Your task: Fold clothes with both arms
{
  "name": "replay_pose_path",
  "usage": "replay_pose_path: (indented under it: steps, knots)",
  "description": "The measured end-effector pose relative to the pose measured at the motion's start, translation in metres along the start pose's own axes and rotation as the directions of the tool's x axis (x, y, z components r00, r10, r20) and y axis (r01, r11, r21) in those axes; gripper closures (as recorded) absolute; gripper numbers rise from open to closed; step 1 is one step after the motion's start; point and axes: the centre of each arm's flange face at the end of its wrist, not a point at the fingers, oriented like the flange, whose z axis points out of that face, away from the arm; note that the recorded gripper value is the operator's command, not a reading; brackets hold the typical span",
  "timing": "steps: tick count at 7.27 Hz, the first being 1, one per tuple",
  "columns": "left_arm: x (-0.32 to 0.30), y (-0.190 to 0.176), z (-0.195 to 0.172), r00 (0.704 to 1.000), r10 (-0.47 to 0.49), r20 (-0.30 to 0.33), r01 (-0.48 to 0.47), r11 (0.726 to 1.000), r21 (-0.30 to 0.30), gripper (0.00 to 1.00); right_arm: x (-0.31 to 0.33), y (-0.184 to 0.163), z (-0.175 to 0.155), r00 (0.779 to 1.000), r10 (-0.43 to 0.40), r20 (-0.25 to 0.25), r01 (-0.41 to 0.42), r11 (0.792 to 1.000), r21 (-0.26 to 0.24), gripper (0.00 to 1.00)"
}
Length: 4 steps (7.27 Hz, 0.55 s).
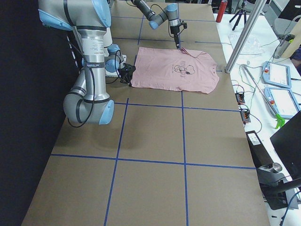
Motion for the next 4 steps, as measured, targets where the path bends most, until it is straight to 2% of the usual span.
replay_pose_path:
  steps: [2, 3, 4]
  knots:
    - [0.006, 0.002, -0.007, 1.000, 0.001, -0.012, -0.001, 1.000, 0.004, 0.20, -0.004, -0.003, -0.010, 1.000, 0.009, 0.016, -0.009, 1.000, -0.012, 1.00]
    - [0.004, 0.011, -0.016, 1.000, -0.014, -0.020, 0.014, 1.000, 0.002, 0.20, -0.006, -0.006, -0.019, 0.999, 0.016, 0.029, -0.015, 1.000, -0.025, 1.00]
    - [-0.002, 0.036, -0.022, 0.998, -0.064, -0.021, 0.063, 0.998, -0.019, 0.20, -0.009, -0.008, -0.029, 0.999, 0.022, 0.043, -0.020, 0.999, -0.038, 1.00]
